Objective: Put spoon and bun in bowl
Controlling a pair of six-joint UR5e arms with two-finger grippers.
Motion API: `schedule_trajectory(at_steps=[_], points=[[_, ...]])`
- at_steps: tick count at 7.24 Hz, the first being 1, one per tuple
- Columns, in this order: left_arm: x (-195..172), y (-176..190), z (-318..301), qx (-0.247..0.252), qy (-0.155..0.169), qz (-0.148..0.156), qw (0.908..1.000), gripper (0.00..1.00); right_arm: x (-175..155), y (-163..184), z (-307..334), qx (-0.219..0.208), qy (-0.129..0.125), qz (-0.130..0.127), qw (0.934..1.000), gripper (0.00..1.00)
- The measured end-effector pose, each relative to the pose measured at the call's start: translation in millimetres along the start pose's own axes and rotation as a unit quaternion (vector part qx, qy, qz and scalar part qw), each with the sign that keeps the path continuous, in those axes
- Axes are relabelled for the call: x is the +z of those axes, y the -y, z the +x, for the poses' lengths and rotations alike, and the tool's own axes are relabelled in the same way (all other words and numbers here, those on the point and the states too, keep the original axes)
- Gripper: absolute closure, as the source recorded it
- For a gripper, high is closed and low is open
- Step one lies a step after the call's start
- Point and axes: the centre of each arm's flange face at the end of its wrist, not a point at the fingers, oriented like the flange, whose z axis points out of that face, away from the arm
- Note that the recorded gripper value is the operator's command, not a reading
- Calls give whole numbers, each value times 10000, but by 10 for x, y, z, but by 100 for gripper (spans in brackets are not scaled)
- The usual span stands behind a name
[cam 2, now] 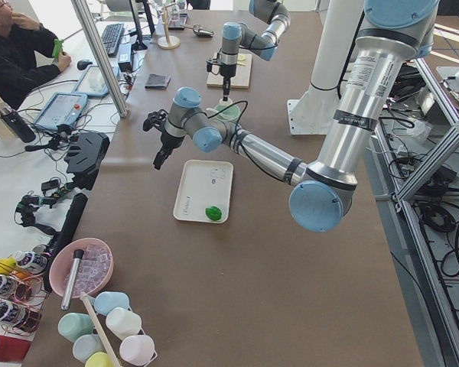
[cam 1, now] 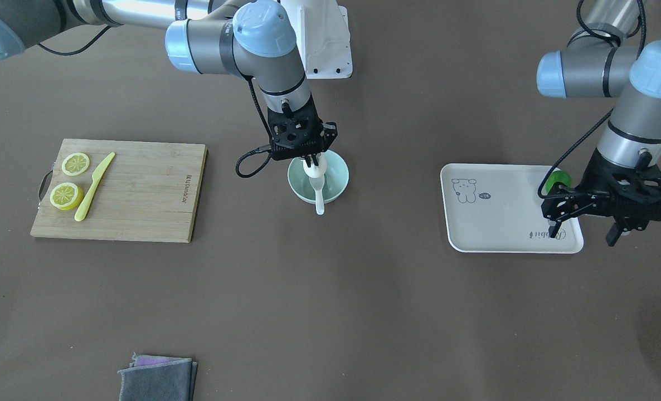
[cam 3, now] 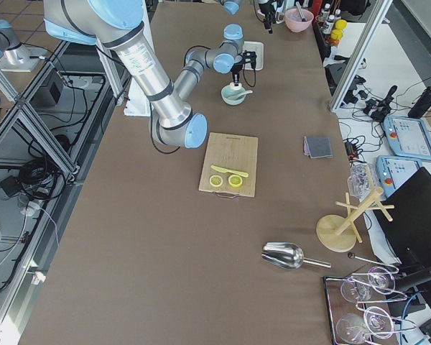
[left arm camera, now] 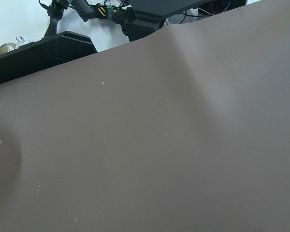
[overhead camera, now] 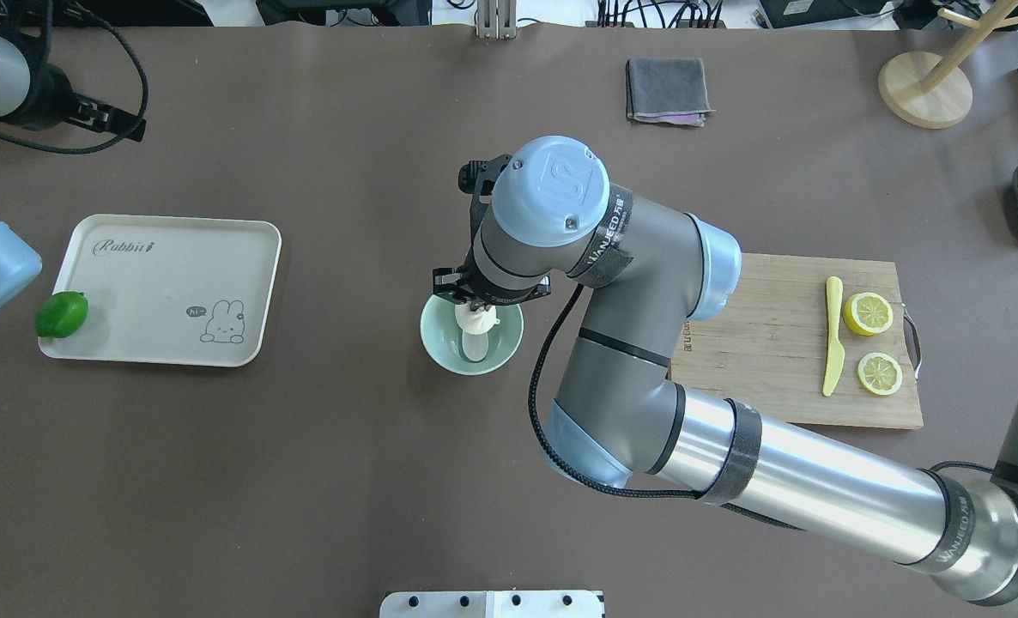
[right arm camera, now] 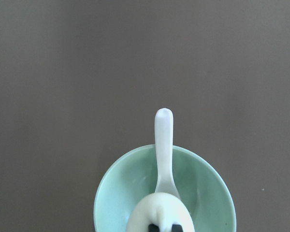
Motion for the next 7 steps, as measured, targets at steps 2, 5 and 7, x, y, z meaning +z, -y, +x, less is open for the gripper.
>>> schedule_trajectory(at_steps=[2, 5, 7], points=[[40, -134, -327, -26, 171, -84, 9998, 2, 9, -32, -25, 18, 8, 8, 10000, 0], [-9, -326, -788, 91, 71, -375, 9992, 2, -273, 140, 204, 11, 61, 107, 9999, 0], [-193, -528, -1536, 344, 238, -706, 9966, 2, -691, 327, 1295, -584, -92, 124, 9982, 0]])
